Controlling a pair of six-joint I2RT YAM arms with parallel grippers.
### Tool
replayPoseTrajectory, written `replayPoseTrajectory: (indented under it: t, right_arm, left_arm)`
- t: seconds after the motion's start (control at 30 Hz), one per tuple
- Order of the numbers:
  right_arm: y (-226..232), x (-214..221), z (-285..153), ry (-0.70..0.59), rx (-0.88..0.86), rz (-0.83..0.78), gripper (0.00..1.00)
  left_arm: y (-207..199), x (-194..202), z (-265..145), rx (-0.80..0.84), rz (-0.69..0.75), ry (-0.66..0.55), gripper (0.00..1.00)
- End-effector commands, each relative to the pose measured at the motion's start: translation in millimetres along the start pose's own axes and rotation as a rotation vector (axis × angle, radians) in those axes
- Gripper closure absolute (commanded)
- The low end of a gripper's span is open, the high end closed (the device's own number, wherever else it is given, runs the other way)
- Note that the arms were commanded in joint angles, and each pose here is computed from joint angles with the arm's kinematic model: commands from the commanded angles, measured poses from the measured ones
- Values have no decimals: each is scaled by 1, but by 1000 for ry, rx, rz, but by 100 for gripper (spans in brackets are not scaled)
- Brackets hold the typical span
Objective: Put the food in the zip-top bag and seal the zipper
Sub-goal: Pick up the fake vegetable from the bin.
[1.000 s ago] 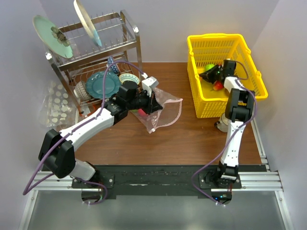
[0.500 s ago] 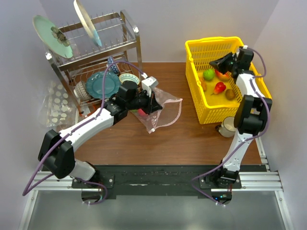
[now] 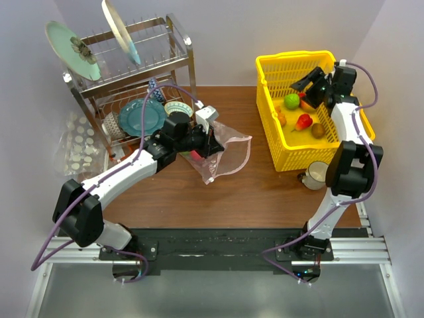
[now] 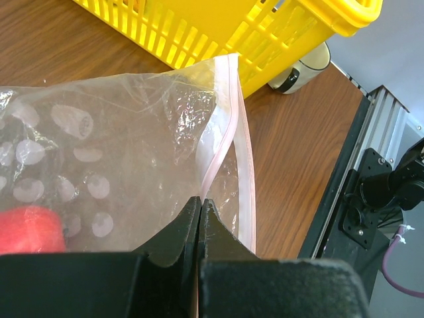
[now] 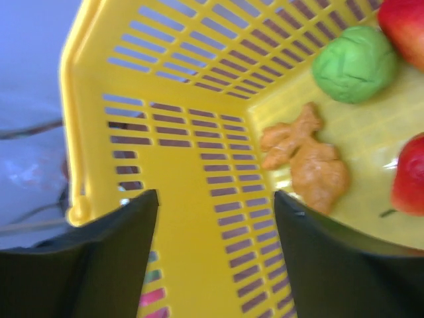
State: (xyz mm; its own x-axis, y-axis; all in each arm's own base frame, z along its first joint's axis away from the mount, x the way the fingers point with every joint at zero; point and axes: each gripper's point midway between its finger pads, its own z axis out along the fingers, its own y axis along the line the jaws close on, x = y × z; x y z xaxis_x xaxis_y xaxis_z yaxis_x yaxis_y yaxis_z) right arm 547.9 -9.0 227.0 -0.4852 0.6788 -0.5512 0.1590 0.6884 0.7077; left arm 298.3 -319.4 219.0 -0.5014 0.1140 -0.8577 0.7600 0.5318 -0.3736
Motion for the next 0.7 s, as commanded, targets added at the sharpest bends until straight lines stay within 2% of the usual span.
replayPoseTrajectory:
  t: [0.0, 0.1, 0.17, 0.43, 0.5, 0.67]
  right_arm:
    - [-44, 18, 5, 70, 189, -114, 16]
    - [-63, 31, 18, 153, 239, -150, 5]
    - [-78, 43, 33, 203, 286, -185, 1]
    - [-88, 70, 89, 293, 305, -280, 1]
    - [-106, 88, 102, 348, 352, -294, 1]
    - [-111, 115, 120, 410, 365, -356, 1]
  left_arm:
    - [-5, -27, -9, 1, 44, -67, 100]
    - [-5, -27, -9, 1, 42, -68, 100]
    - [-6, -26, -8, 4, 43, -68, 100]
    - [-1, -23, -4, -7, 42, -56, 100]
    - [0, -23, -5, -11, 44, -56, 100]
    - [2, -22, -4, -18, 47, -54, 100]
